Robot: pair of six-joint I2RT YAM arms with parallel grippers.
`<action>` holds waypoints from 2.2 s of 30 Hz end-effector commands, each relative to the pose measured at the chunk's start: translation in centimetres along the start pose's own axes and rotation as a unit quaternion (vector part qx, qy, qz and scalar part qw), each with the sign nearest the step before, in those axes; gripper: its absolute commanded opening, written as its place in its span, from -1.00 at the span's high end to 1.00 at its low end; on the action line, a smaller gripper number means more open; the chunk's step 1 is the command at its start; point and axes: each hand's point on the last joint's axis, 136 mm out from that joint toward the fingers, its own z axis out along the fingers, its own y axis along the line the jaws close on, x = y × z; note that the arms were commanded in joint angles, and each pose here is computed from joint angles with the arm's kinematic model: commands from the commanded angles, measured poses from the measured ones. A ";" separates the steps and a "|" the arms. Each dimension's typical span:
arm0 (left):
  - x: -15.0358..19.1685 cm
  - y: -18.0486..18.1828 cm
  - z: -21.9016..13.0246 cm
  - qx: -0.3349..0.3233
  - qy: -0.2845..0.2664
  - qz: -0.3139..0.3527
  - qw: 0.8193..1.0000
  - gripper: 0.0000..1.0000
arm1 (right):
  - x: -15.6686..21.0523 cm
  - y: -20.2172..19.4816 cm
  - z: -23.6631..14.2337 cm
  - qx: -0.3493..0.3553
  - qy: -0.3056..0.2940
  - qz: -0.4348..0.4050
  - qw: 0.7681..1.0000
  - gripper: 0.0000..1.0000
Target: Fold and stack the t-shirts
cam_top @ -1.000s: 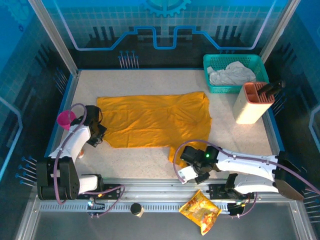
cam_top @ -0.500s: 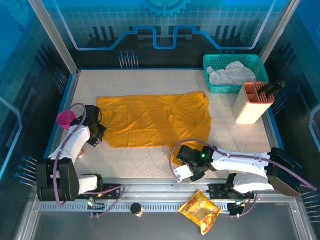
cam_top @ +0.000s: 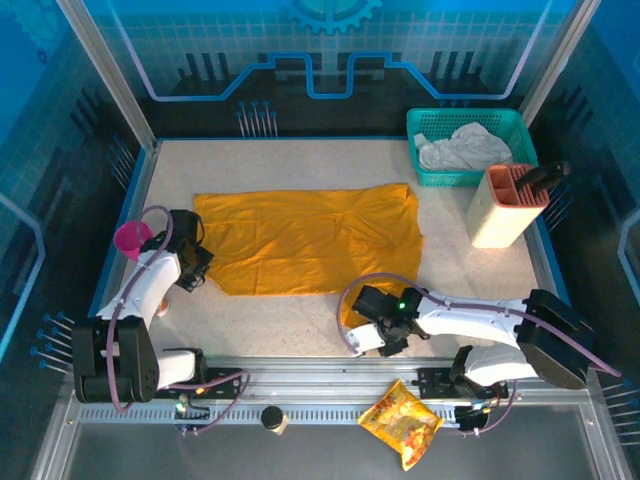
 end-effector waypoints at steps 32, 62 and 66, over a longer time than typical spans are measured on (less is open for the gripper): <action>-3.3 -5.0 -4.4 0.046 -0.018 0.064 0.997 1.00 | 5.8 -21.9 -12.7 0.316 0.118 0.172 0.926 1.00; -8.8 -9.0 1.6 -0.070 -0.048 0.094 0.992 1.00 | 11.6 -35.8 -10.2 0.410 0.139 0.222 0.873 1.00; -9.1 -8.5 2.6 -0.095 -0.055 0.095 0.989 1.00 | 12.1 -36.4 -8.9 0.414 0.142 0.234 0.868 1.00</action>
